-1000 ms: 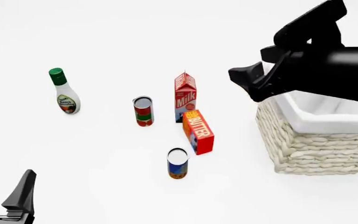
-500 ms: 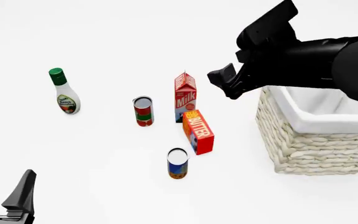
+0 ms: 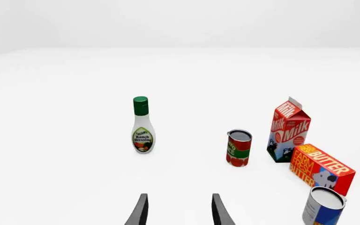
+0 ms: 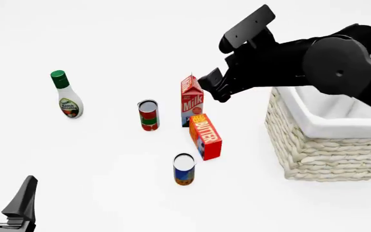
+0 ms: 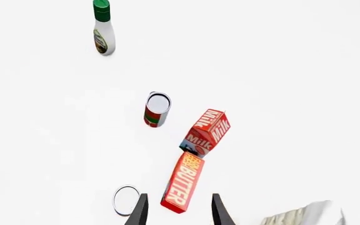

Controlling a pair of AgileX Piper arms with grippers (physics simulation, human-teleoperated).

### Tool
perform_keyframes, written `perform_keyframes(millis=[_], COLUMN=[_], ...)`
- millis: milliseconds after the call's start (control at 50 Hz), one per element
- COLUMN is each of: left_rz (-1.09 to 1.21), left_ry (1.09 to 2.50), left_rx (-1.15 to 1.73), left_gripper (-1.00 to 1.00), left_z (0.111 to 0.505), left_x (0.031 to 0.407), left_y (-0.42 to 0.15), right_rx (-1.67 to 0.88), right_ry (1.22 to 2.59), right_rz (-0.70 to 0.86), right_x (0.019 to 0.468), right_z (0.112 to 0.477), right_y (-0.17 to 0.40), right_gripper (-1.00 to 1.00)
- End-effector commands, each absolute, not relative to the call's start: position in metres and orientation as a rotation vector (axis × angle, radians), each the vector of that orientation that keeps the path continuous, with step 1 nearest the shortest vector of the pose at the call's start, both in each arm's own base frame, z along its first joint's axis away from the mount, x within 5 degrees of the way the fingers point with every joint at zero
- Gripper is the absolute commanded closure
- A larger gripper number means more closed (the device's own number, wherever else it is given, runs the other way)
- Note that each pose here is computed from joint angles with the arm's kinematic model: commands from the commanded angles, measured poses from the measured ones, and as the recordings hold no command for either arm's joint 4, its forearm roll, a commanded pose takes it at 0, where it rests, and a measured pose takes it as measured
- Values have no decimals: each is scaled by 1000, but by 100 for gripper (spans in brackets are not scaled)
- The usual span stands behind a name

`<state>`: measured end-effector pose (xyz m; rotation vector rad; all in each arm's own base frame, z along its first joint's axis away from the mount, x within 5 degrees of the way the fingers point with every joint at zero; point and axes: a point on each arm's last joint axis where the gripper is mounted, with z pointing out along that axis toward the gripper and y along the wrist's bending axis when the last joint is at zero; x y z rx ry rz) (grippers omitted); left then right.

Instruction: Pick the alphabet soup and place it in the basket.

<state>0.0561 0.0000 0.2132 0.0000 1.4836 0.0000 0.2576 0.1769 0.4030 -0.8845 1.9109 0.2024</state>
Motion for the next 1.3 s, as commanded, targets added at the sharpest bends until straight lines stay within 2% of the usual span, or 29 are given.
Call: perform_keyframes(millis=[20, 580, 840, 1300], left_rz=[0, 0, 0, 0], left_ry=[1484, 1484, 1484, 1484], left_rx=[0, 0, 0, 0], left_gripper=[-100, -100, -100, -100], left_z=[213, 213, 213, 213], left_x=[56, 56, 56, 56], left_y=[0, 0, 0, 0], right_rx=[-908, -1003, -1055, -1081], right_ry=[1938, 1933, 1957, 2020], right_rz=[209, 271, 297, 307], right_x=[266, 261, 265, 268], right_z=[388, 375, 353, 310], right_y=[189, 226, 253, 267], right_gripper=[-100, -100, -100, -100])
